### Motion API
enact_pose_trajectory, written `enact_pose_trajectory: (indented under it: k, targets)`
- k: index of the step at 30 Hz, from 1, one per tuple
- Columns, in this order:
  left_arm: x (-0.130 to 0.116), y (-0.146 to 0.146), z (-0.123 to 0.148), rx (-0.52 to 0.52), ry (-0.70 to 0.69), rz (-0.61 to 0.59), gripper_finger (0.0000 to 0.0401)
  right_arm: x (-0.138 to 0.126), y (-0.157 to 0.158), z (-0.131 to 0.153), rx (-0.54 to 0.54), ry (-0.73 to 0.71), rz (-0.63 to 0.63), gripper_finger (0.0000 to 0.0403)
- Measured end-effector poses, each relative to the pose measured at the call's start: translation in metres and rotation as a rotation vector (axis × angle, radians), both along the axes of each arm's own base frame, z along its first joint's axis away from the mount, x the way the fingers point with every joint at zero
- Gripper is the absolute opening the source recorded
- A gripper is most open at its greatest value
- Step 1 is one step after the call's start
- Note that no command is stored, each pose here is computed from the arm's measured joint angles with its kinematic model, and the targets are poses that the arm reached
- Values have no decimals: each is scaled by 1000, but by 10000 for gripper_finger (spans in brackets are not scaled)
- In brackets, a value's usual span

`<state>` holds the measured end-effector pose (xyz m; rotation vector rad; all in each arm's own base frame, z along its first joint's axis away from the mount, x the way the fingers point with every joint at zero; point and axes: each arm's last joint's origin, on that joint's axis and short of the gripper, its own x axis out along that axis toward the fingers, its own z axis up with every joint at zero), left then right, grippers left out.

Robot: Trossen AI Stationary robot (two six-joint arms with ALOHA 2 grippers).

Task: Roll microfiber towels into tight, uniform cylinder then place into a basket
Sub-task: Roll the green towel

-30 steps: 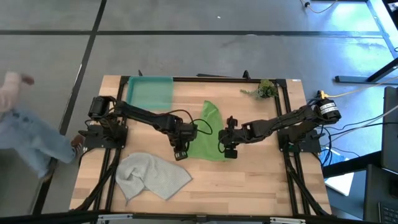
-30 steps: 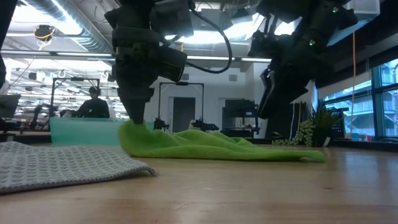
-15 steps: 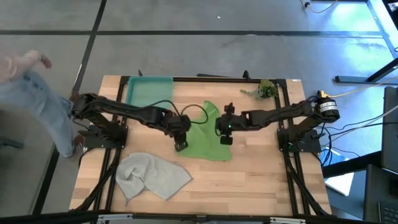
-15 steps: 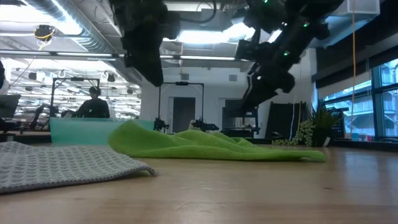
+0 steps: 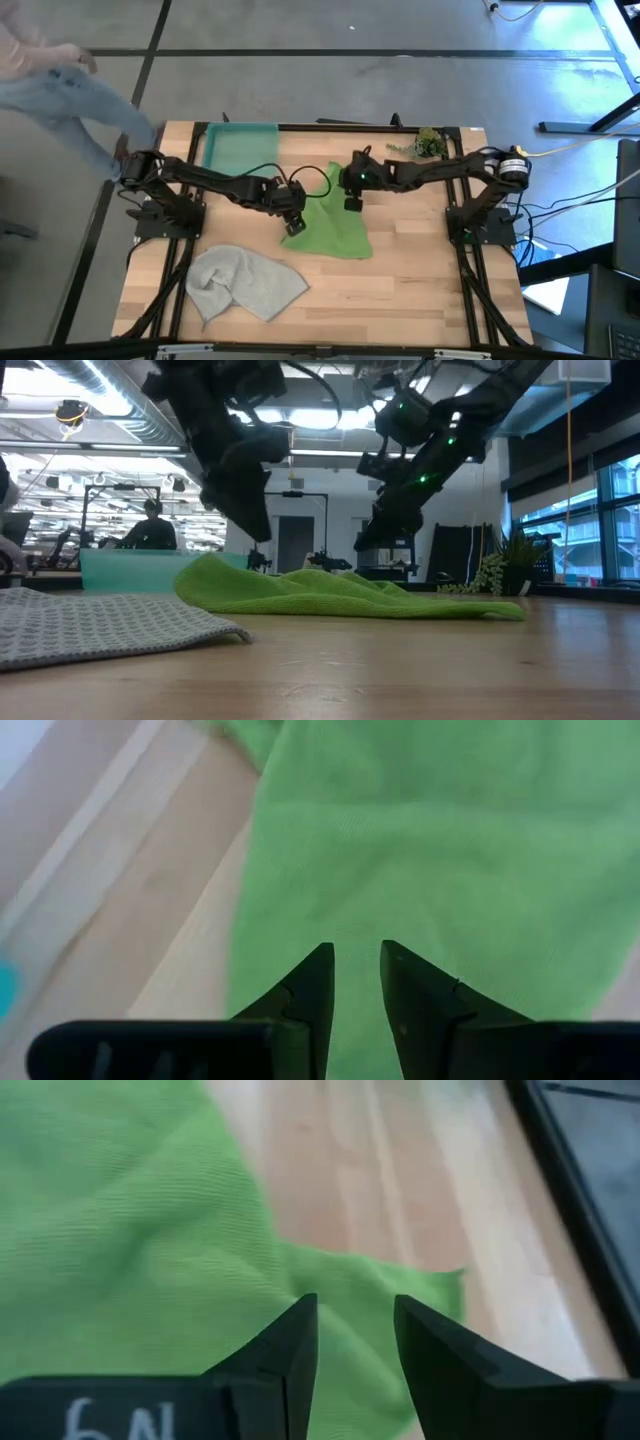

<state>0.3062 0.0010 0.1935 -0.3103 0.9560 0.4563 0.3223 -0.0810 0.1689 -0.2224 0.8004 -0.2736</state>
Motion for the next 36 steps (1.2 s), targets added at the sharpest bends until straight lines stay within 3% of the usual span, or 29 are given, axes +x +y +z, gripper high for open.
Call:
enact_pose_trajectory:
  k: [6,18,28,36]
  targets:
    - [-5,-3,-17,-19,-35,-7,82,1,-33,-15,-14,45,-68,136]
    - [-7,-3,-42,-35,42,-8,82,19,-68,-41,-10,152,-107,136]
    - [-9,-11,-46,-58,61,-45,82,26,-99,-39,25,190,-196,136]
    - [-10,-15,-46,-53,69,-45,82,23,-113,-31,-83,214,-327,136]
